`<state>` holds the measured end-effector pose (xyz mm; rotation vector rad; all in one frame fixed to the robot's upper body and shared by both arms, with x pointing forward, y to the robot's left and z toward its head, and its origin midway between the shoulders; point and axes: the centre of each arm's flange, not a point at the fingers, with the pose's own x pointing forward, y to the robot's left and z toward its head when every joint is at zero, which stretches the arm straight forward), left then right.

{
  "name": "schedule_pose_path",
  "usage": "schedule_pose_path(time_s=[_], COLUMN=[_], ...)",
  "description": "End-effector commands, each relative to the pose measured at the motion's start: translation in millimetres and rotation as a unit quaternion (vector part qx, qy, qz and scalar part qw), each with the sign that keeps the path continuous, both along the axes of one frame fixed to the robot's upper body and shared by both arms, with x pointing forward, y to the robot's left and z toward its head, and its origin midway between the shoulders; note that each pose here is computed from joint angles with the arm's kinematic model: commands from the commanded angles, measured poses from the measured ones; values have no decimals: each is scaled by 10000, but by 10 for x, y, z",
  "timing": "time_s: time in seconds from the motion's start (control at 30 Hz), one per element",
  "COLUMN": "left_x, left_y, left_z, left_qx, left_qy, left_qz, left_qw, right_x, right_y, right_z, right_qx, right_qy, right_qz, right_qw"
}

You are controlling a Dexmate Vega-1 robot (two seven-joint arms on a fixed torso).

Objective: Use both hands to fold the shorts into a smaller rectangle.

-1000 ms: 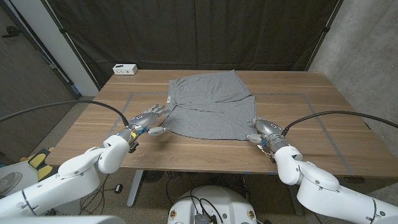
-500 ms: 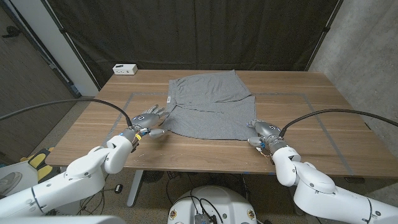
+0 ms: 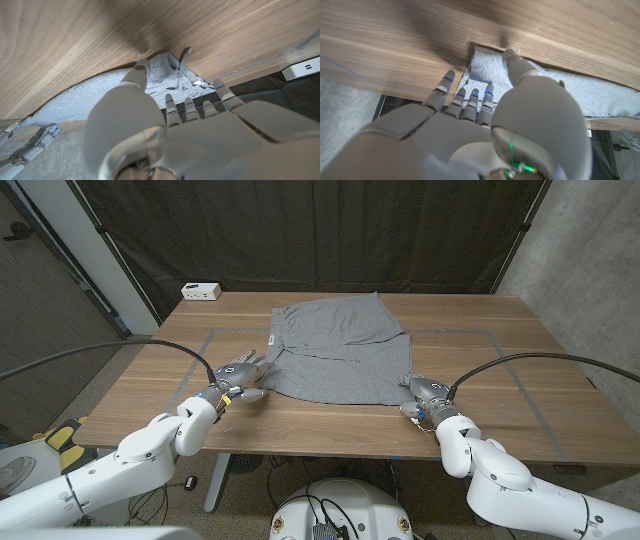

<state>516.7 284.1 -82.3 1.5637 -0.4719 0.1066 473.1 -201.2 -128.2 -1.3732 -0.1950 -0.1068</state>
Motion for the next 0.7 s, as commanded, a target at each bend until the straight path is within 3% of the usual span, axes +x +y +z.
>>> schedule_pose_path(time_s=[0.03, 0.37, 0.7], left_x=[231, 384, 418], left_y=[-97, -206, -259], left_z=[3, 21, 37], left_qx=[53, 192, 246], left_qy=[308, 648, 386], left_qz=[-155, -199, -273], left_qw=[9994, 9975, 9986], right_x=[52, 129, 229], right_y=[16, 26, 15], right_z=[-5, 24, 13], right_qx=[-86, -76, -30], right_qy=[62, 84, -80], right_qz=[-62, -14, 62], right_qw=[9999, 9999, 9999])
